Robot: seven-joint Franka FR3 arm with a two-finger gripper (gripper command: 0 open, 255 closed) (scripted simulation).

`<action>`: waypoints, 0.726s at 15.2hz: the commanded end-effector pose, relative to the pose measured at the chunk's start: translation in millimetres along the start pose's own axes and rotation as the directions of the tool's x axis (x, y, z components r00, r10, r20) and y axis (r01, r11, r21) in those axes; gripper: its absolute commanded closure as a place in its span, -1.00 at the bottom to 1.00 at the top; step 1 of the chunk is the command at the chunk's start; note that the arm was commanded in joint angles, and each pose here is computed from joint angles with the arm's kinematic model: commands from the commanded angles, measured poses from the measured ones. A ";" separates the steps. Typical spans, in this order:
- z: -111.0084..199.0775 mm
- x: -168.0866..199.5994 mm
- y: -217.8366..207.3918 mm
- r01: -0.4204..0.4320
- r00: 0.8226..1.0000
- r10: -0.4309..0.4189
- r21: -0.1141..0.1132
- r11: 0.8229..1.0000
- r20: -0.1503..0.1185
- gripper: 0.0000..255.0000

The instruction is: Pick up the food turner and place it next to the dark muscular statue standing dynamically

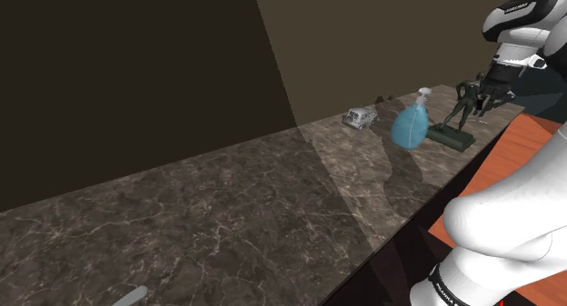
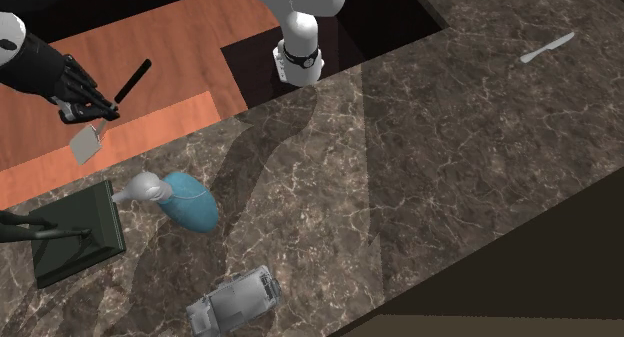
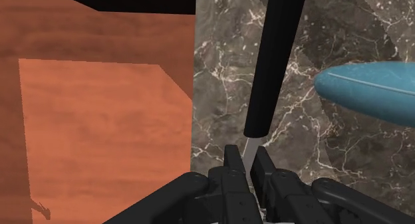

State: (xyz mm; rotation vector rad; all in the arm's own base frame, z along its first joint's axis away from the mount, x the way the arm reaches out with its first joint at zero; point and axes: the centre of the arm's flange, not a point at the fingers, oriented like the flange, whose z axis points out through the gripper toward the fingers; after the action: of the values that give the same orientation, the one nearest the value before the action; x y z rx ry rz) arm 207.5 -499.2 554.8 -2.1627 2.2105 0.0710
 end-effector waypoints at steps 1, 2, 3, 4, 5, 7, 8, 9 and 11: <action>10.9 0.4 1.2 0.000 1.000 0.000 0.000 1.000 0.000 1.00; 16.2 0.7 1.2 0.000 1.000 0.000 0.000 1.000 0.000 1.00; 21.4 1.1 1.2 0.000 1.000 0.000 0.000 1.000 0.000 1.00; 26.7 1.4 1.2 0.000 1.000 0.000 0.000 1.000 0.000 1.00; 32.0 1.8 1.2 0.000 1.000 0.000 0.000 1.000 0.000 1.00; 42.5 2.5 1.2 0.000 1.000 0.000 0.000 1.000 0.000 1.00; 47.8 2.9 1.2 0.000 1.000 0.000 0.000 1.000 0.000 1.00; 53.0 3.2 1.2 0.000 1.000 0.000 0.000 1.000 0.000 1.00; 63.6 3.9 1.2 0.000 1.000 0.000 0.000 1.000 0.000 1.00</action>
State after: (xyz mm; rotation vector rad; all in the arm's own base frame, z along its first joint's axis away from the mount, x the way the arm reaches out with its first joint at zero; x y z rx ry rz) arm 205.8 -499.1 497.3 -2.1628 2.2105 0.0708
